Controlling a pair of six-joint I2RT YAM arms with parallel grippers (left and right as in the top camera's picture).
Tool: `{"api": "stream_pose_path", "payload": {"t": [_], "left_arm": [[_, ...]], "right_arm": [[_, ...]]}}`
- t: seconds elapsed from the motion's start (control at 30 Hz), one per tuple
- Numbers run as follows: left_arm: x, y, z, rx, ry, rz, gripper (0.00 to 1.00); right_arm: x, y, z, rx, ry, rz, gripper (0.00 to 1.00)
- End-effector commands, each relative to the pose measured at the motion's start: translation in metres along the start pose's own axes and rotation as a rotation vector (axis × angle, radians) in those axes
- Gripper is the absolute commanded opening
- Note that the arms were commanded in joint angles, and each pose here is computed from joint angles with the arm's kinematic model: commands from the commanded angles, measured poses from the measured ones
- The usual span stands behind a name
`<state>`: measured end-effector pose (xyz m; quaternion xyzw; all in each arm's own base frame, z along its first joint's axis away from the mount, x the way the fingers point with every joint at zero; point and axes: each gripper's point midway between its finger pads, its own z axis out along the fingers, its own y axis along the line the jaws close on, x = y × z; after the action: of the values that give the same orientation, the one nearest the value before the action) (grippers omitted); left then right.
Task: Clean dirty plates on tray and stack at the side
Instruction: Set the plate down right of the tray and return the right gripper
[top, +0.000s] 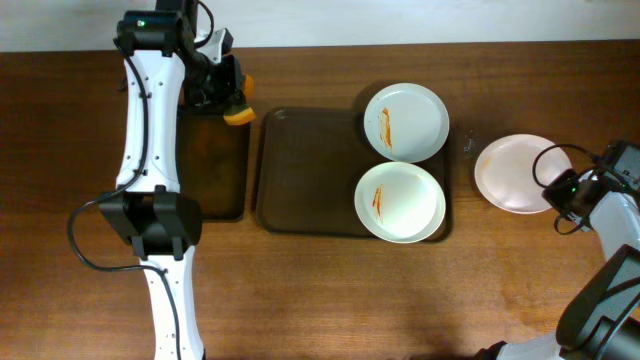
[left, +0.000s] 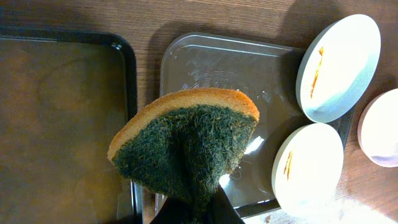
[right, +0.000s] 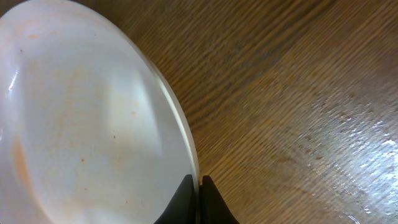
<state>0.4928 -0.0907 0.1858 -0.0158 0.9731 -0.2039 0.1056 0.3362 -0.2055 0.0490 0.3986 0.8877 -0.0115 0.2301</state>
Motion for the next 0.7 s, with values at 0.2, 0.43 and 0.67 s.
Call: {"api": "stream_pose_path", "payload": {"t": [0.2,0.43,0.67], "left_arm": [[-0.003,-0.018,-0.015,0.012,-0.046,0.061,0.0],[-0.003,-0.017,-0.015,0.004,-0.05,0.062,0.0],[-0.004,-0.014,-0.015,-0.011,-0.053,0.062,0.0]], "right_arm": [[0.019,0.048,-0.002,-0.158,0.082,-0.048,0.61],[0.048,0.11,-0.084,-0.274,0.287,-0.228,0.57],[0.15,0.145,-0.062,-0.194,0.439,-0.476,0.5]]}}
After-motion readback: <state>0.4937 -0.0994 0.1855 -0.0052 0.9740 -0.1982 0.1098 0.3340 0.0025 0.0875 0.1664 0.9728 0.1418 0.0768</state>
